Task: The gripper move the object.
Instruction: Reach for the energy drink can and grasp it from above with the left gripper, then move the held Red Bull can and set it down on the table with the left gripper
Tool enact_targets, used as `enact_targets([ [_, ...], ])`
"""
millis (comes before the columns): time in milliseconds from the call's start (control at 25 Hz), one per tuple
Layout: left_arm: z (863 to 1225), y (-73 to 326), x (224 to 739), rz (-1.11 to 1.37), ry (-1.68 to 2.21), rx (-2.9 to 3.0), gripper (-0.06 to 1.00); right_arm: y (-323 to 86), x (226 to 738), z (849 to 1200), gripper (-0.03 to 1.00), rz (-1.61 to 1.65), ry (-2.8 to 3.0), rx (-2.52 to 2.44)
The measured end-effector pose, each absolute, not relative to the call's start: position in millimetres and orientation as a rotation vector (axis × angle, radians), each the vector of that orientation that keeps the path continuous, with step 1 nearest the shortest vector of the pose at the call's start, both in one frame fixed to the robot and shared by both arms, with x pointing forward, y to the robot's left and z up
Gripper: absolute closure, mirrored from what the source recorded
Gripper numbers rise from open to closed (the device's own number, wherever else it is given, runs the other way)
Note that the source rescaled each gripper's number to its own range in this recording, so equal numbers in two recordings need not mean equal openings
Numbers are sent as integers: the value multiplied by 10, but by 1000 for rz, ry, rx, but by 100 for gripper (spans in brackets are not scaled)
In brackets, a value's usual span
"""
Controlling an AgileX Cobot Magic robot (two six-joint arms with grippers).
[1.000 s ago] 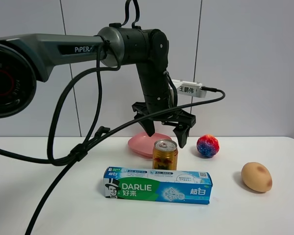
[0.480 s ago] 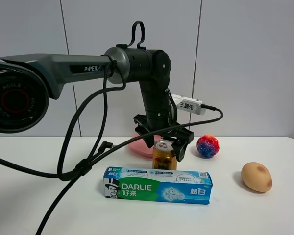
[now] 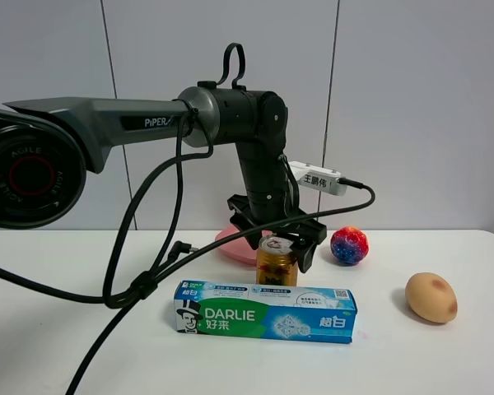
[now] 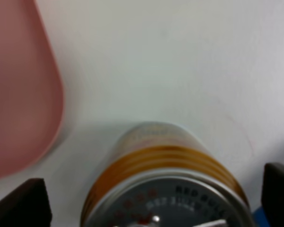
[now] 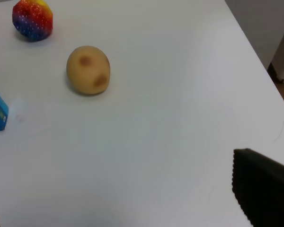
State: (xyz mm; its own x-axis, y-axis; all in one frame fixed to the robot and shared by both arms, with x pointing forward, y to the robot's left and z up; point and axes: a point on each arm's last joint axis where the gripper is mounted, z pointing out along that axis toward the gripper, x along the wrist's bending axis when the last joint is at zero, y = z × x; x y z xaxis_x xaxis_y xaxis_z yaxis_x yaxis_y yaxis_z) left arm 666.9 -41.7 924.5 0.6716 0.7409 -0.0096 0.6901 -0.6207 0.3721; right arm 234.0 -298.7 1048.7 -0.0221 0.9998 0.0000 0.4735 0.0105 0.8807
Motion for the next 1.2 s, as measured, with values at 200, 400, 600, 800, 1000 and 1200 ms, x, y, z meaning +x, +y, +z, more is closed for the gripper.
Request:
enact_targets([
  [200,9228,-421,6674,212,1108,2551,-6,-2987,2340,10487,-3,946,1583,1548],
  [400,9125,-423,6677,201,1112,2568,-6,-2987,2340,10487,-3,946,1583,1548],
  [600,9037,-424,6679,192,1118,2581,-6,-2987,2340,10487,-3,946,1583,1548],
  [800,9038,-424,6681,195,1117,2580,7,-2987,2340,10487,-3,946,1583,1548],
  [1000,9037,-426,6679,192,1109,2583,94,-2987,2340,10487,-3,946,1583,1548],
  [1200,9092,-417,6668,192,1100,2593,93,-2987,2340,10487,-3,946,1583,1548],
])
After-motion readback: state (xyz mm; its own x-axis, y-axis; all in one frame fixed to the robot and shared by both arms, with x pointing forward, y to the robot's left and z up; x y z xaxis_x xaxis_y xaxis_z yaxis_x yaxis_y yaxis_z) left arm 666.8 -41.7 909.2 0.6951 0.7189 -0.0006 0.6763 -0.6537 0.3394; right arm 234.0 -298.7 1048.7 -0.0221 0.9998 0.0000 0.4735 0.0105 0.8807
